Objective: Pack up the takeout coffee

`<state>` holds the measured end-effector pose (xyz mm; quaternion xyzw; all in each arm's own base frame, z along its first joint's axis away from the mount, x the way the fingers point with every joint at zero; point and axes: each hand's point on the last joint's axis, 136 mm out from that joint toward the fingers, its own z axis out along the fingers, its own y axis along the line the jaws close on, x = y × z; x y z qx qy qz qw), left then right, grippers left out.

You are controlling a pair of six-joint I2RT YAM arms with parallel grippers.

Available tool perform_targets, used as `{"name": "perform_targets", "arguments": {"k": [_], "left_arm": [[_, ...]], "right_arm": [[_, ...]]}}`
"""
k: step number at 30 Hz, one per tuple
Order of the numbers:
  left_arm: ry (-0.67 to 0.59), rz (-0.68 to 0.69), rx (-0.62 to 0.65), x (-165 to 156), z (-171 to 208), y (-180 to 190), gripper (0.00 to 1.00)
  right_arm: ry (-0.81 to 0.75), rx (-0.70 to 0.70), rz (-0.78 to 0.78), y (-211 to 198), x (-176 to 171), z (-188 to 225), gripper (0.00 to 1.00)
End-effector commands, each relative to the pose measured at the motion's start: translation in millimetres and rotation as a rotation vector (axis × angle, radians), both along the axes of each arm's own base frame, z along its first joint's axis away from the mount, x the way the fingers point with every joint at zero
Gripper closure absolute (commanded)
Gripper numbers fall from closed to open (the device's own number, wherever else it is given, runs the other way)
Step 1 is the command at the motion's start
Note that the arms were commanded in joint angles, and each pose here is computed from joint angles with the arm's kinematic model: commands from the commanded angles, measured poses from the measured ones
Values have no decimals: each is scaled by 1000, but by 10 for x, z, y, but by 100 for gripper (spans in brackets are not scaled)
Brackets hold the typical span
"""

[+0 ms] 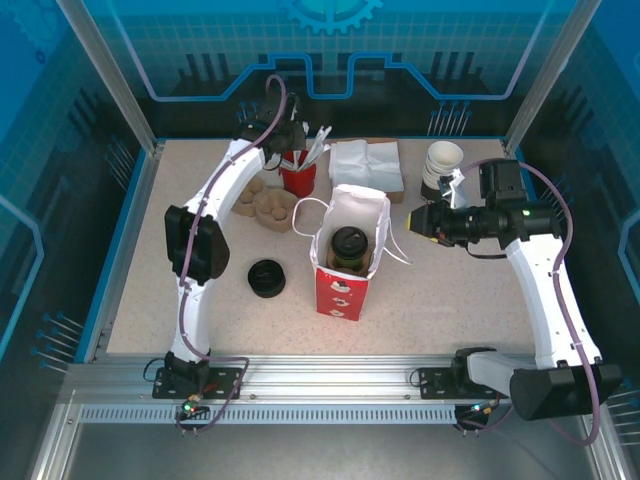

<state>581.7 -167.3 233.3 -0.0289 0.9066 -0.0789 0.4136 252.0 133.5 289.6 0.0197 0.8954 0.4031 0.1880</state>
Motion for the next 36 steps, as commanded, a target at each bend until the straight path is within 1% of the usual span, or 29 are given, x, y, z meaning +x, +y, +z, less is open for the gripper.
{"name": "perform_targets", "arguments": {"k": [1, 4, 7, 13, 15, 21, 24, 28, 32, 36], "left_arm": [[-110, -18, -22, -38, 556, 44, 77], [-145, -26, -23, -106, 768, 64, 80], [-174, -34, -27, -179, 946, 71, 86], [-218, -34, -39, -280, 1212, 98, 88], [-238, -34, -47, -318, 1318, 107, 93], [-281, -35, -63, -545, 1727, 143, 94], [-291, -40, -82, -741, 1937, 160, 95], [-291, -45, -104, -1085, 2177, 206, 96], [-288, -92, -121, -1494, 2383, 184, 95], [-265, -170, -173, -1923, 2522, 81, 95]], "right_arm": [[-45, 16, 21, 26, 27, 139, 63], [-49, 14, 20, 24, 46, 145, 63], [-50, 12, 18, 19, 67, 144, 63], [-52, 10, 12, 5, 130, 151, 63], [-57, 8, 8, -2, 155, 165, 63], [-58, 14, -6, -22, 262, 205, 63], [-59, 23, -12, -22, 315, 220, 64], [-77, 16, -38, -84, 444, 244, 64], [-78, 16, -63, -137, 629, 319, 65], [-112, 3, -85, -171, 800, 423, 65]]}}
